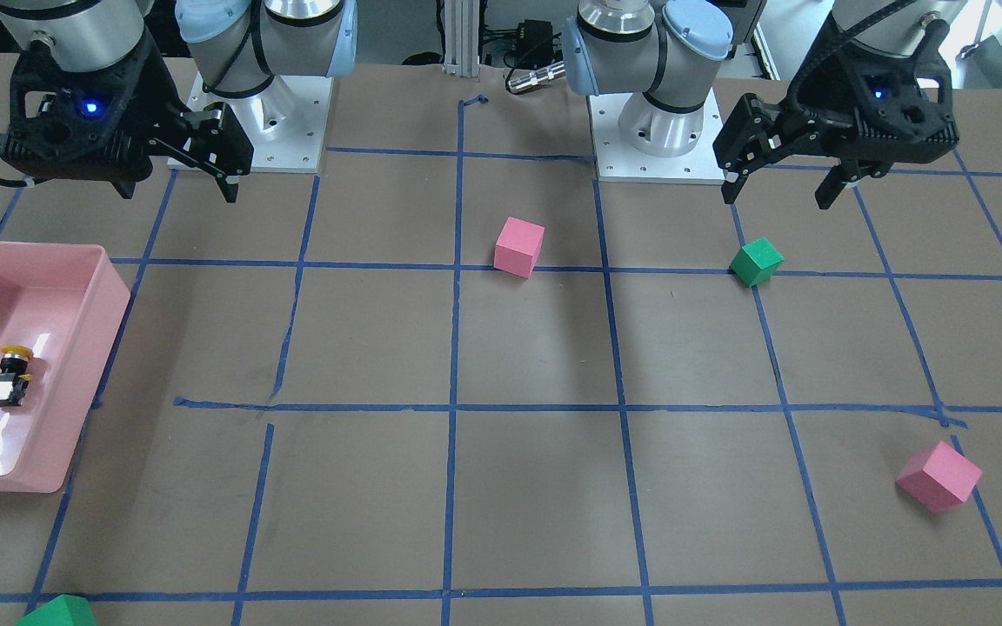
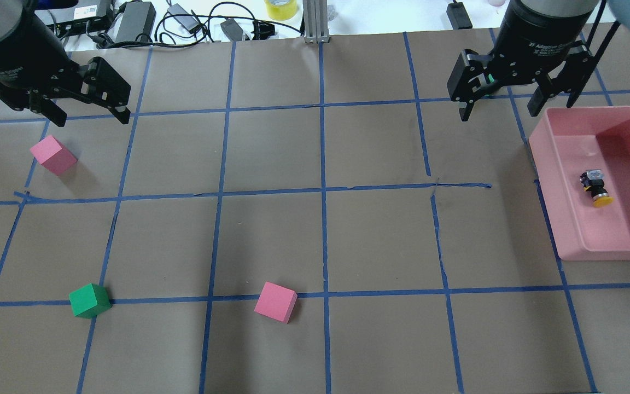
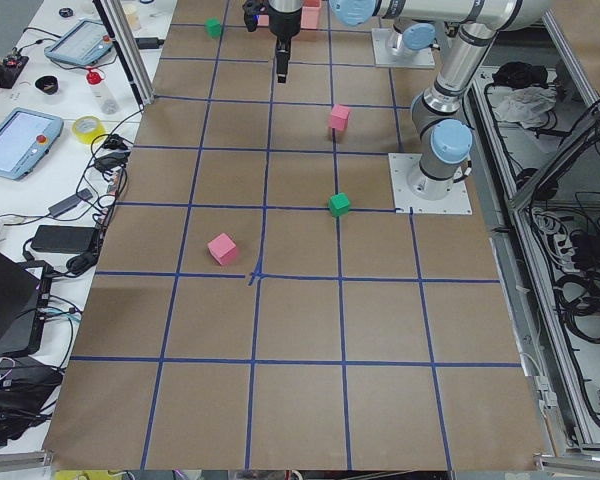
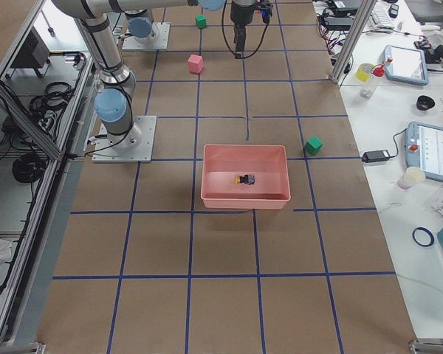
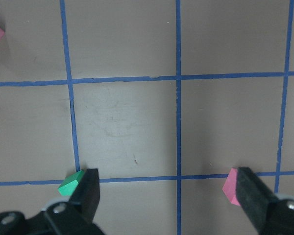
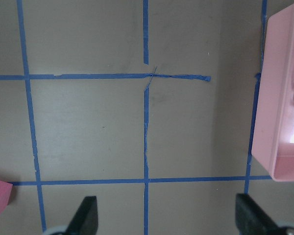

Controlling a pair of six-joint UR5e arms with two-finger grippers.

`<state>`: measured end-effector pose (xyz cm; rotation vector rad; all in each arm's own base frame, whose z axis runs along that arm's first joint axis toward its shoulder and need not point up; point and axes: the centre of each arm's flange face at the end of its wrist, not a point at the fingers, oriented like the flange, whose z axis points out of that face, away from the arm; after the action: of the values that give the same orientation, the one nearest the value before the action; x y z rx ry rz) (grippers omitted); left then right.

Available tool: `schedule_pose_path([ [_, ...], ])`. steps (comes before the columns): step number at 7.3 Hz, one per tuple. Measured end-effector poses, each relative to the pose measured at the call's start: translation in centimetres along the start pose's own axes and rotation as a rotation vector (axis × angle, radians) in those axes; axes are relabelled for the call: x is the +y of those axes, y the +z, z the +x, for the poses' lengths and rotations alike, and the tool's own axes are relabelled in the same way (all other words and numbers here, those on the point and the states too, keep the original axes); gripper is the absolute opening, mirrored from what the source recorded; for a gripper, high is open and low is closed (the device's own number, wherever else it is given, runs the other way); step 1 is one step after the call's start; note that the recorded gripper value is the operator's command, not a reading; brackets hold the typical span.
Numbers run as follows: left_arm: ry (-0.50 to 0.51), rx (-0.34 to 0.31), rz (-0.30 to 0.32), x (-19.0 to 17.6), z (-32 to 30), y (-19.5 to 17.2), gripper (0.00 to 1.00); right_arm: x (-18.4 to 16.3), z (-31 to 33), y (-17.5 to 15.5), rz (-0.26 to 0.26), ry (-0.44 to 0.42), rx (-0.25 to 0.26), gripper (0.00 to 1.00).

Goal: Align button upright

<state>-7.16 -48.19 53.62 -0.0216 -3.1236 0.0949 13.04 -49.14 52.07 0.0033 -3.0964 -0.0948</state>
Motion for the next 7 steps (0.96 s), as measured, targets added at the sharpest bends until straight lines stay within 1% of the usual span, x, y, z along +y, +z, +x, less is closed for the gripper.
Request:
schedule_pose_path([
  [4,0.000,0.001,0.000,0.00,0.01,0.01,1.00,0.11,0.11,-0.13,0.003,0.005,0.002,1.00],
  [7,0.001,0.001,0.001,0.04,0.07,-0.04,1.00,0.08,0.18,0.16,-0.011,0.005,0.001,1.00],
])
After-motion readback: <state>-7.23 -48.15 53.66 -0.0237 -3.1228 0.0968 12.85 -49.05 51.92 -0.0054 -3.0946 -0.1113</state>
